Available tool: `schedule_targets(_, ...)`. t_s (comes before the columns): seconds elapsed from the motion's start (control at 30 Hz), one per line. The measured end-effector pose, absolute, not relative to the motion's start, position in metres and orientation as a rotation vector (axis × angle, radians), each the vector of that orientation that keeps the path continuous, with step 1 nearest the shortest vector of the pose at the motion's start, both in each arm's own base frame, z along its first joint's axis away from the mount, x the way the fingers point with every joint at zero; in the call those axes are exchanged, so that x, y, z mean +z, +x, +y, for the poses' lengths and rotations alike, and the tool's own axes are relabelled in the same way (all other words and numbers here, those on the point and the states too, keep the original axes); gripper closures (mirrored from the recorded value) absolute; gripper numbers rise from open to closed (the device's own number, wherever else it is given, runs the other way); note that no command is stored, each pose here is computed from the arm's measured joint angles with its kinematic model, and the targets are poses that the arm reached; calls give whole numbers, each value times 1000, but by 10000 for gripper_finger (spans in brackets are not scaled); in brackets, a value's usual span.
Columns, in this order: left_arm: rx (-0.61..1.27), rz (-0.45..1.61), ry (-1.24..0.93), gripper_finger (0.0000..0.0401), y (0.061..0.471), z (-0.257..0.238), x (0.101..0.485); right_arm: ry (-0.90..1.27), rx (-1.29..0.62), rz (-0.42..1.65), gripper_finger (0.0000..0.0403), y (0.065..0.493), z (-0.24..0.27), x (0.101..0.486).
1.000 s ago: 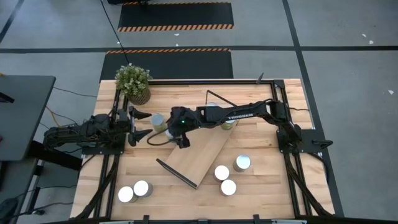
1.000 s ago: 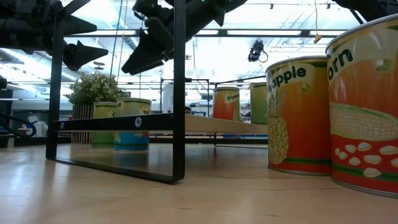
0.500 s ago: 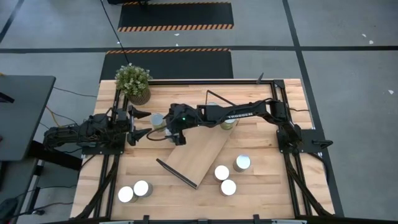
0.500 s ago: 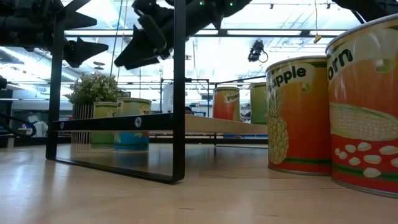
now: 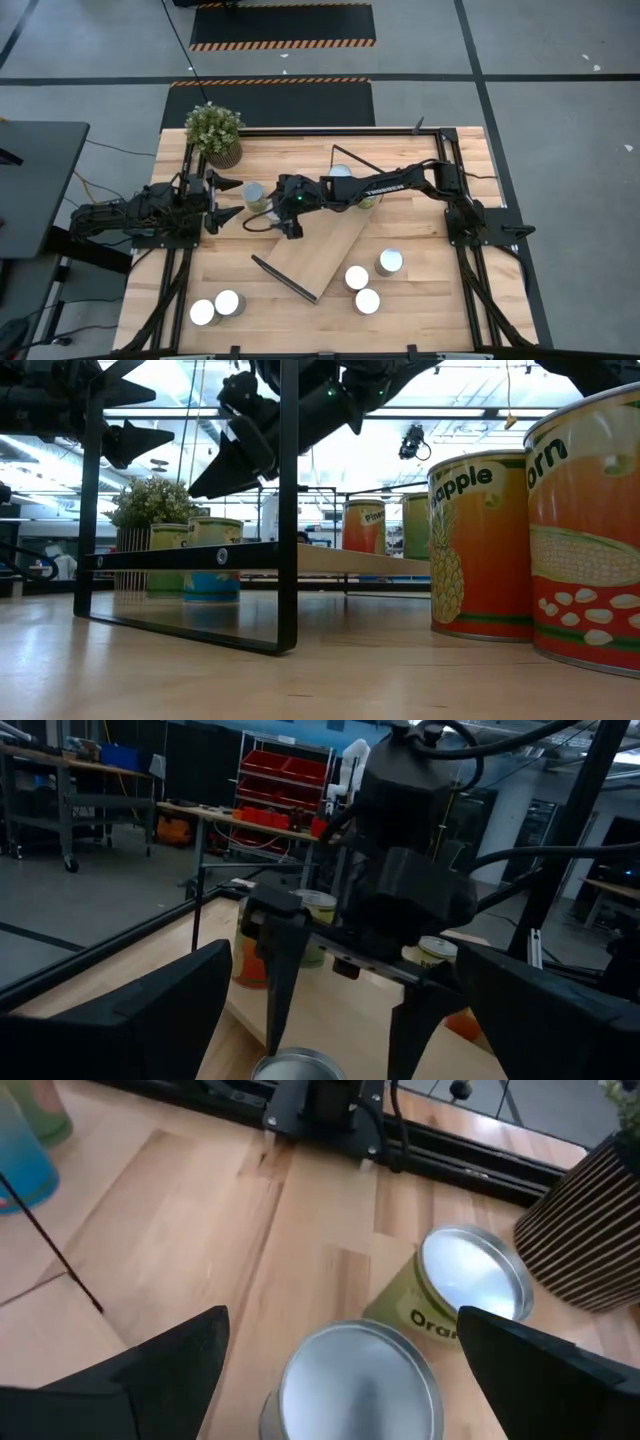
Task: Pick and place cans onto a shelf
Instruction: Put the canned tomatoes on the shelf
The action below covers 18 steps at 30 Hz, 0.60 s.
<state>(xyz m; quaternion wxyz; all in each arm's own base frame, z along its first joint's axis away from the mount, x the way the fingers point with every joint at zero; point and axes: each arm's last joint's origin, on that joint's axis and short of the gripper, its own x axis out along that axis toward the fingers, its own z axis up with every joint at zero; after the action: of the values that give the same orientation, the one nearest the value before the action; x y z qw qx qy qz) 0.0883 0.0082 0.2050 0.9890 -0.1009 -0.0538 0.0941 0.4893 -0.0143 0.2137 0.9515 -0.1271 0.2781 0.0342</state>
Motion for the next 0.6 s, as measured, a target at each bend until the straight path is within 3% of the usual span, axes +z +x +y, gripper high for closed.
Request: schedule_targets(0.6, 189, -108, -202, 9, 88, 8, 205, -238, 13, 576, 3, 478, -32, 180)
